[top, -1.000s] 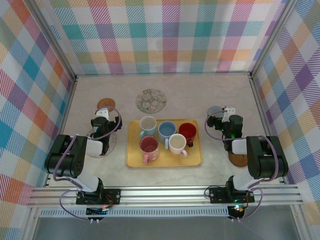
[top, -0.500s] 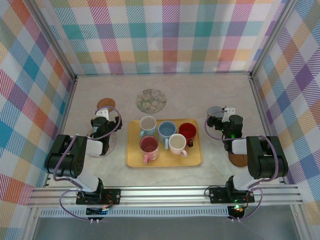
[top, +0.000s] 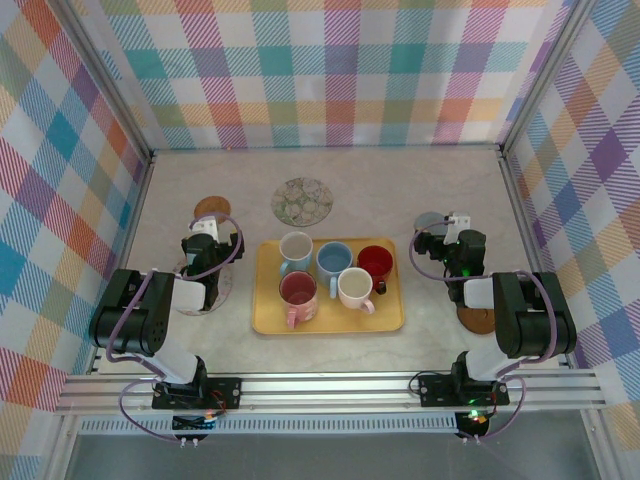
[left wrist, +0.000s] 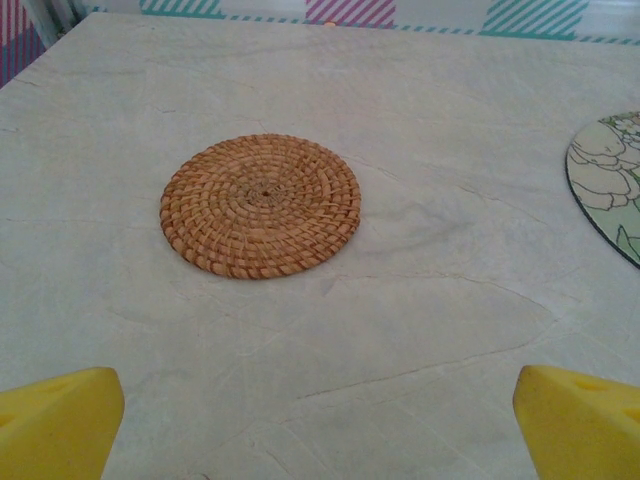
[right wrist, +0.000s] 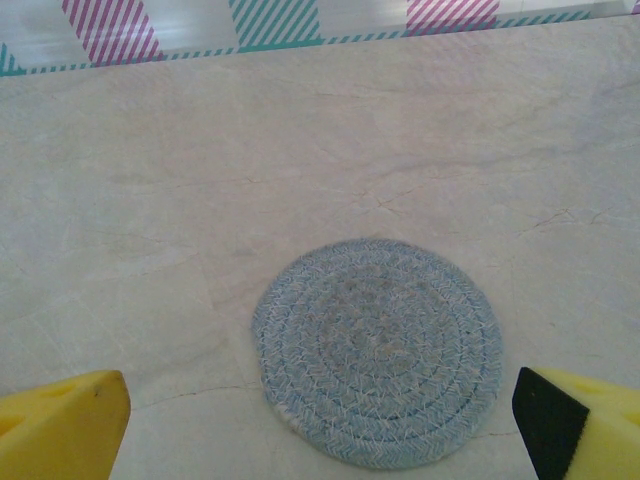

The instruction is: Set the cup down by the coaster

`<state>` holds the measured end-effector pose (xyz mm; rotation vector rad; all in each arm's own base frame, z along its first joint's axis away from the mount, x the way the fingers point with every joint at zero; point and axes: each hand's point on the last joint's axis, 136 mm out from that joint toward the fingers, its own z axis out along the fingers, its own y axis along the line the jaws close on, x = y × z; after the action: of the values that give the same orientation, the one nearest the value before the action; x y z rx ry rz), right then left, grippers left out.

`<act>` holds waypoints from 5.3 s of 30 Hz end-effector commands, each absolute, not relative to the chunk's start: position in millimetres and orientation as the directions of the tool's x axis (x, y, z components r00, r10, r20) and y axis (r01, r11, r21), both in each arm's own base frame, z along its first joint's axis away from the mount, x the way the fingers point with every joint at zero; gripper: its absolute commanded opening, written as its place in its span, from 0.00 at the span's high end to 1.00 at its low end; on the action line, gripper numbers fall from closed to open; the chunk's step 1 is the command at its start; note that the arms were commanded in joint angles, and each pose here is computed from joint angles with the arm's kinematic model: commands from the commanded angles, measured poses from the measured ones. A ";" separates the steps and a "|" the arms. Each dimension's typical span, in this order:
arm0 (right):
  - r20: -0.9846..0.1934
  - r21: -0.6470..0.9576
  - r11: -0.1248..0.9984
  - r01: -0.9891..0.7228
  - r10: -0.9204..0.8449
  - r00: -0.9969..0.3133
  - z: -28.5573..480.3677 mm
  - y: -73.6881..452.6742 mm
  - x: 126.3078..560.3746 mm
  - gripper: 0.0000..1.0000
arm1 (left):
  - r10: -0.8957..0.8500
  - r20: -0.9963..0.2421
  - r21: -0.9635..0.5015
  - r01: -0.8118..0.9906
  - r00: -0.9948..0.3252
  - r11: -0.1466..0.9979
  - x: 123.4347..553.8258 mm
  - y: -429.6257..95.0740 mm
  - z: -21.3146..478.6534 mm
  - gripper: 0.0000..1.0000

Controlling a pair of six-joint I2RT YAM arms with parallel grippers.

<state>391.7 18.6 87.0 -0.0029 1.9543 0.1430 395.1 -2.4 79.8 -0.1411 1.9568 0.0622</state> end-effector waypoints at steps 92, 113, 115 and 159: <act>-0.349 0.329 0.934 -0.141 -0.019 -0.937 51.2 304.1 506.5 0.36 | -0.111 -0.315 -0.261 -0.027 -0.943 0.965 501.5 -161.6 9.7 0.68; -0.262 0.399 0.902 -0.161 -0.056 -0.963 14.6 343.1 493.0 0.36 | -0.091 -0.227 -0.276 -0.026 -0.970 0.961 486.3 -166.5 -13.3 0.65; -0.253 0.415 0.896 -0.160 -0.055 -0.966 12.9 345.9 492.0 0.39 | -0.089 -0.220 -0.279 -0.024 -0.972 0.960 484.5 -167.8 -15.4 0.65; -0.372 0.407 0.909 -0.084 0.081 -0.925 74.8 280.8 532.0 1.00 | -0.002 -0.361 -0.337 0.129 -0.933 0.932 480.3 -219.0 84.6 0.45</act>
<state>523.7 302.3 48.4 -0.0158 2.7313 0.6342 478.5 -210.7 40.3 0.0708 2.7930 -0.4531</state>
